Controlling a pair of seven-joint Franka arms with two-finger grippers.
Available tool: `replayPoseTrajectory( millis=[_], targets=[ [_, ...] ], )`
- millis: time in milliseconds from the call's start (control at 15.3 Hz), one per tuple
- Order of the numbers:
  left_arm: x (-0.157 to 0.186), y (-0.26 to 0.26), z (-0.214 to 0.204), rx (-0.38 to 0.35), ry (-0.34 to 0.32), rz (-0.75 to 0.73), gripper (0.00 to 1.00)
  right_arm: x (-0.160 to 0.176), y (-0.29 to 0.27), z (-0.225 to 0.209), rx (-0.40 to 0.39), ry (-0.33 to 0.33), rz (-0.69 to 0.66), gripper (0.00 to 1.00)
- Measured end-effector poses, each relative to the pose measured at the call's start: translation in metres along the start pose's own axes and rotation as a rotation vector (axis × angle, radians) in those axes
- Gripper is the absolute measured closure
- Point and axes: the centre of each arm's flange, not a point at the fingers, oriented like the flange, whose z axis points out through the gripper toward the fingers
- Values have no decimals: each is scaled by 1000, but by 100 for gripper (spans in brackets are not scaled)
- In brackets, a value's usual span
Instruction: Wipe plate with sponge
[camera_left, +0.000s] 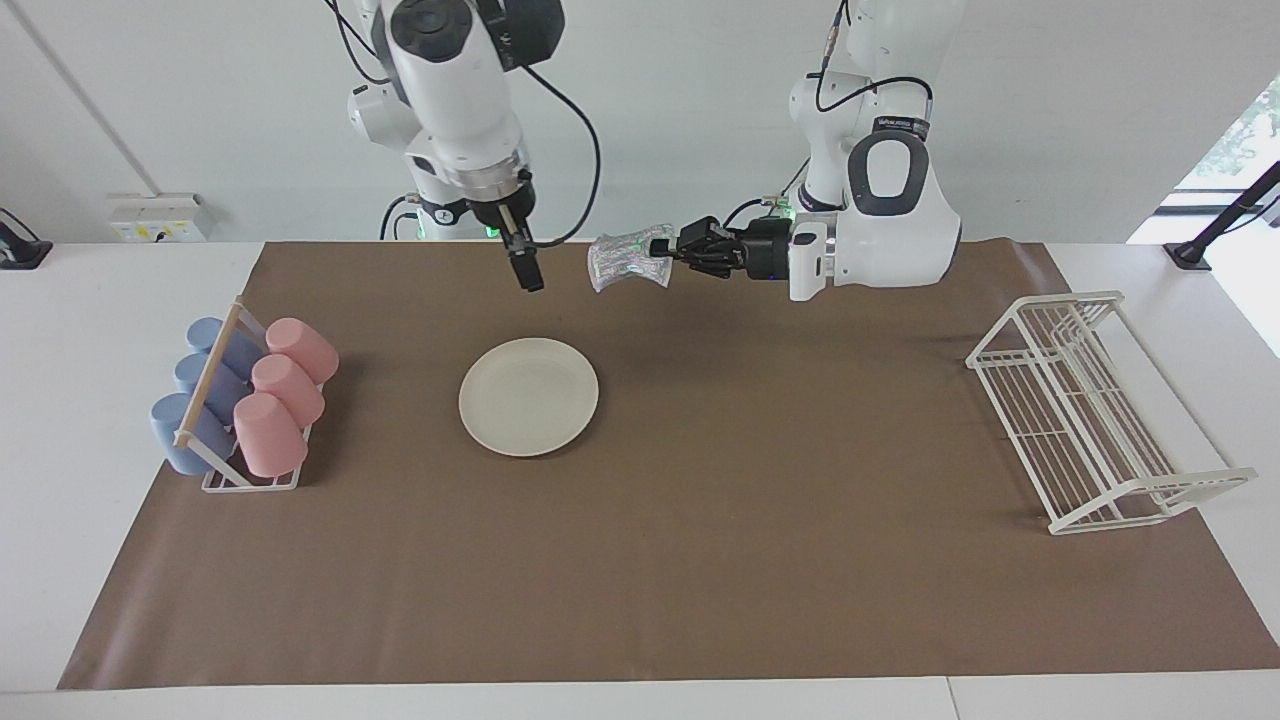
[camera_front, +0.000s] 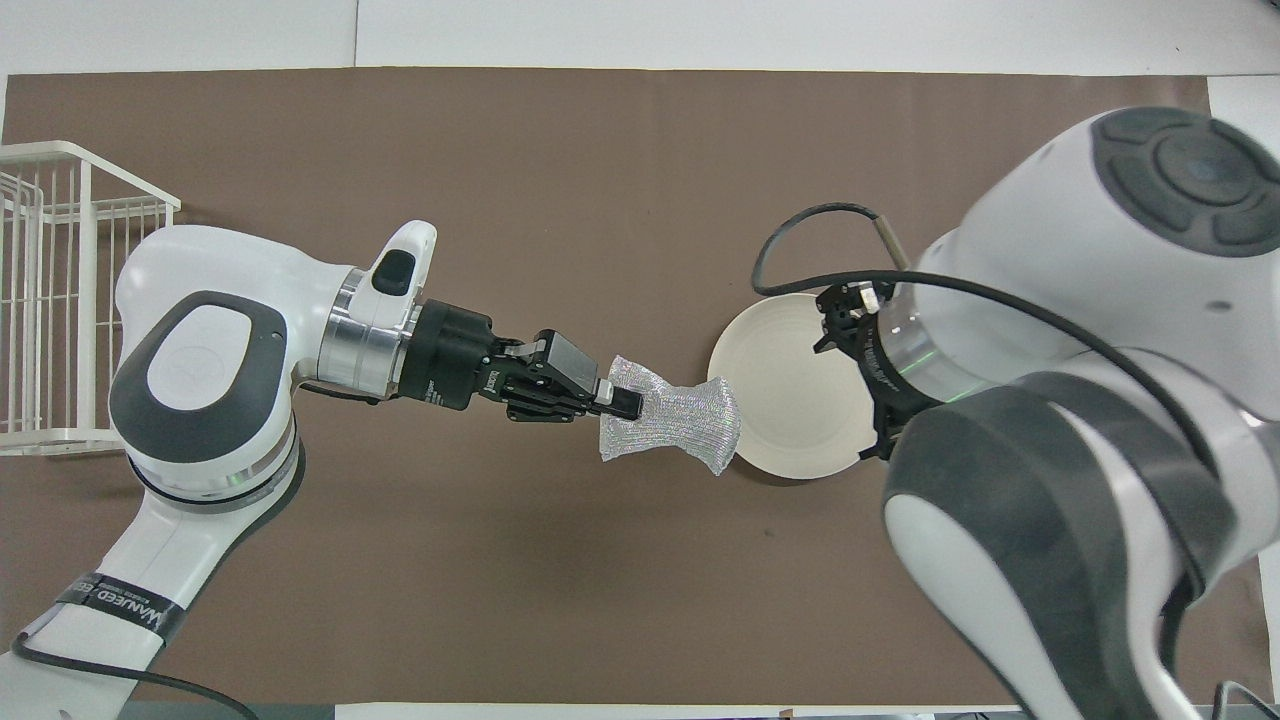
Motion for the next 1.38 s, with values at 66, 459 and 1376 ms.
replayPoseTrajectory(
  millis=[66, 459, 1376],
  targets=[
    [1, -3, -6, 22, 4, -5, 95, 32, 9, -8, -8, -10, -65, 0],
    [-1, 4, -75, 318, 73, -40, 95, 164, 73, -50, 46, -38, -471, 0],
    [-35, 21, -169, 1347, 244, -131, 95, 180, 81, -57, 38, 34, -1057, 0]
  ],
)
